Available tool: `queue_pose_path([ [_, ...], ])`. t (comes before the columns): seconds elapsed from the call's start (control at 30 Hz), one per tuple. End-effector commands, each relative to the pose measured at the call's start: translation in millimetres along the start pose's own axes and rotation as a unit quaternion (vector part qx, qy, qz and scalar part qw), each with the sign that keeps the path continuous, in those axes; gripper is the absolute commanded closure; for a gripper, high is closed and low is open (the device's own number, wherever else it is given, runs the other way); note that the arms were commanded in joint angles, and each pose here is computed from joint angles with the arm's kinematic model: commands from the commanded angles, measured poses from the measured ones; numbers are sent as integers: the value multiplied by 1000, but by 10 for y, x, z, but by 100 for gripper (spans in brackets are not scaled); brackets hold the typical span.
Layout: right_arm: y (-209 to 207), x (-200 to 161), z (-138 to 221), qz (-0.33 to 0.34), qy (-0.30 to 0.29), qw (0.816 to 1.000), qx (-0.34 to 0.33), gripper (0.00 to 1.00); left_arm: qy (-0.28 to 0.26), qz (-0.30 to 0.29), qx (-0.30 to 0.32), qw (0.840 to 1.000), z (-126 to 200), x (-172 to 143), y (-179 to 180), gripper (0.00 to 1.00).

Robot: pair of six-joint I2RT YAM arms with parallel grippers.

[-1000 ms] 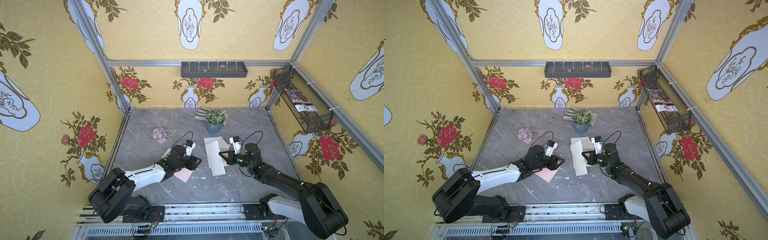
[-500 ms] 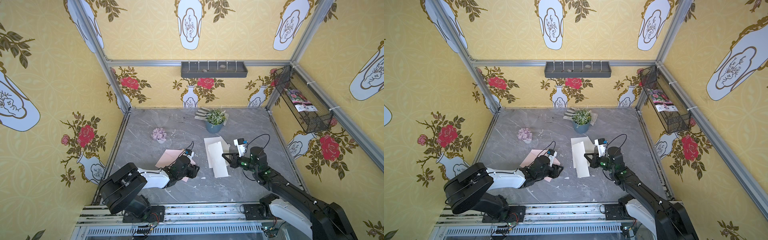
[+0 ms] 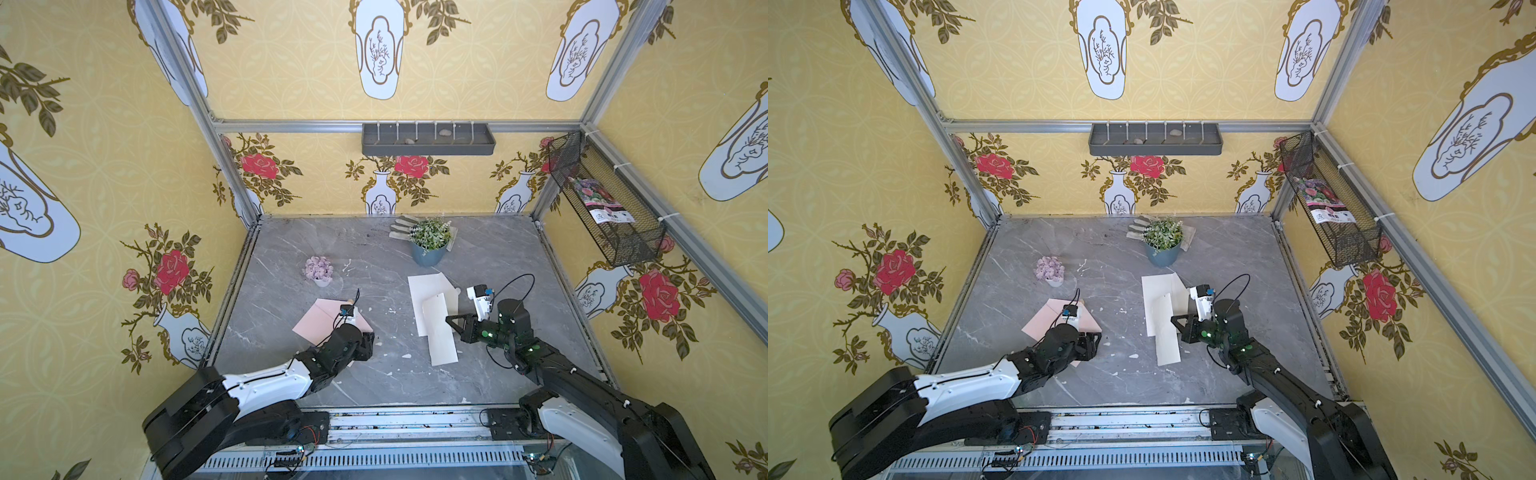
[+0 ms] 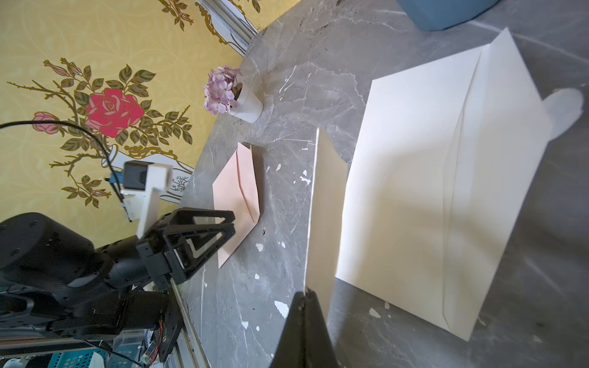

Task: Take the letter paper out of the envelope
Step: Move the envelope to the center of the board.

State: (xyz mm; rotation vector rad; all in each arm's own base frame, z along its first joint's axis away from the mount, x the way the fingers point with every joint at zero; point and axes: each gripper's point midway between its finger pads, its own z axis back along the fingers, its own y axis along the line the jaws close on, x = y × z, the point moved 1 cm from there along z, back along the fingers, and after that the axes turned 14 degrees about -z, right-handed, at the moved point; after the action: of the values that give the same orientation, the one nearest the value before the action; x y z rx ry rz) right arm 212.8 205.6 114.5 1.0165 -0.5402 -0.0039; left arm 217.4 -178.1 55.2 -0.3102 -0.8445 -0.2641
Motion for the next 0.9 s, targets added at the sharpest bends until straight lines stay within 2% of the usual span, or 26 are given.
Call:
queue_pose_path([
  [0.0, 107, 82, -49, -7, -22, 999, 41, 100, 3, 6, 46, 999, 141, -95, 276, 40],
  [0.1, 116, 83, -124, -19, -22, 998, 56, 100, -20, 44, 40, 998, 246, -86, 368, 40],
  [0.23, 205, 27, -288, -9, -6, 998, 58, 100, -34, 48, 20, 998, 335, -35, 342, 42],
  [0.5, 214, -76, -734, -13, 13, 999, 51, 100, -3, 53, -37, 998, 166, -77, 94, 43],
  [0.87, -59, -252, -1202, -30, 54, 998, 21, 100, 4, 54, -53, 997, 122, -100, 29, 43],
])
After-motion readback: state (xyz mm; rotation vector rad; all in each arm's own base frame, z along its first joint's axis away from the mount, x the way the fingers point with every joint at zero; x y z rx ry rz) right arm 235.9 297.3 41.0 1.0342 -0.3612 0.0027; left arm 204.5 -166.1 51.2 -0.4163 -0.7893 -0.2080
